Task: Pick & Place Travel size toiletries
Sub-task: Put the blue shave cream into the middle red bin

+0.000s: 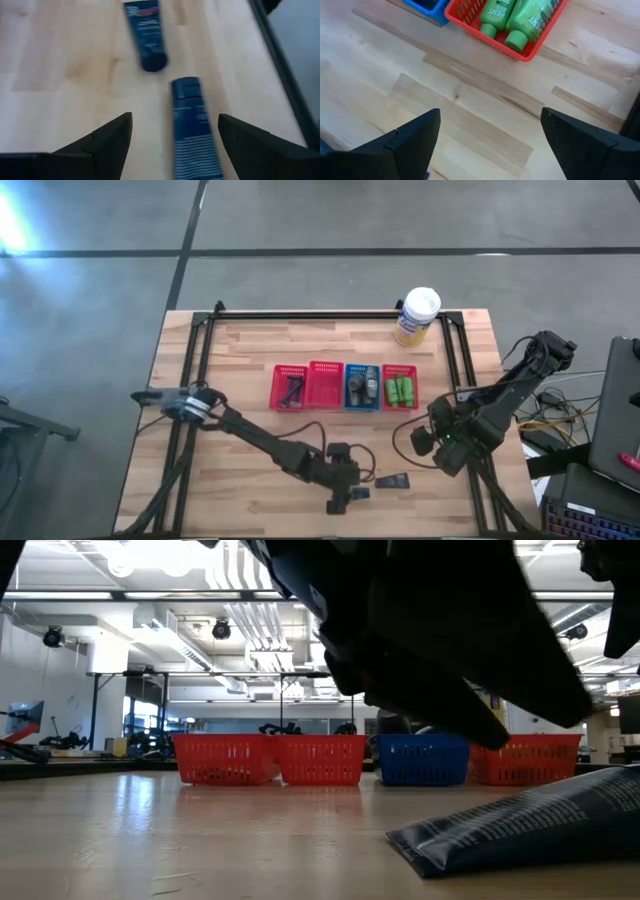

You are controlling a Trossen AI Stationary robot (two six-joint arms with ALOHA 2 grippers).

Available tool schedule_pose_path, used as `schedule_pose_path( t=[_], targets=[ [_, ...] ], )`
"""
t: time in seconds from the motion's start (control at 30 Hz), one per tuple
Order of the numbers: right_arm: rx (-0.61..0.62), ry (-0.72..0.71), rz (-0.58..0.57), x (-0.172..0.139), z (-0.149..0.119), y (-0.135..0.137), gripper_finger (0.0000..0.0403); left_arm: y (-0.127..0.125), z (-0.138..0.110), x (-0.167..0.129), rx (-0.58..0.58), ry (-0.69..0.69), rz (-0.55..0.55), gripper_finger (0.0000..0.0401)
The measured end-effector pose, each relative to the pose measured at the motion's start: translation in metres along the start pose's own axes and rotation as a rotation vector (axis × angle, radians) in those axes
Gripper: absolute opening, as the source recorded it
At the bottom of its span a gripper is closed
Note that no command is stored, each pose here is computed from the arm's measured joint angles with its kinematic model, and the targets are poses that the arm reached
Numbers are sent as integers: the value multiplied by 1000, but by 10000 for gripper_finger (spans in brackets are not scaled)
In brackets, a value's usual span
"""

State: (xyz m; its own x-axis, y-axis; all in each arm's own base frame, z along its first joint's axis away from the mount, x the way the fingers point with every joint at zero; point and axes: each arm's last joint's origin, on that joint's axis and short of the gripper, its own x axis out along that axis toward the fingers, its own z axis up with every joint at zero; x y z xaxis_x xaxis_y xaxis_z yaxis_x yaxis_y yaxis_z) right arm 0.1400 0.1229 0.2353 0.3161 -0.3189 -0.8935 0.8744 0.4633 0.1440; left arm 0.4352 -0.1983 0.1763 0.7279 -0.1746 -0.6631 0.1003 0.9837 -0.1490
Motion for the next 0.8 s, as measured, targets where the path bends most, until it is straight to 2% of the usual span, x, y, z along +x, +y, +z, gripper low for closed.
schedule_pose_path(
  t=[0.3,0.6,0.8],
  targets=[
    [-16,-1,-11,0,-1,-2,360,-23,-9,-3,2,4,-20,298],
    [-11,-9,-10,0,-1,-2,340,-29,-31,21,-4,22,20,298],
    [16,-9,-8,0,-1,-1,328,-33,-37,25,15,11,82,294]
  ],
)
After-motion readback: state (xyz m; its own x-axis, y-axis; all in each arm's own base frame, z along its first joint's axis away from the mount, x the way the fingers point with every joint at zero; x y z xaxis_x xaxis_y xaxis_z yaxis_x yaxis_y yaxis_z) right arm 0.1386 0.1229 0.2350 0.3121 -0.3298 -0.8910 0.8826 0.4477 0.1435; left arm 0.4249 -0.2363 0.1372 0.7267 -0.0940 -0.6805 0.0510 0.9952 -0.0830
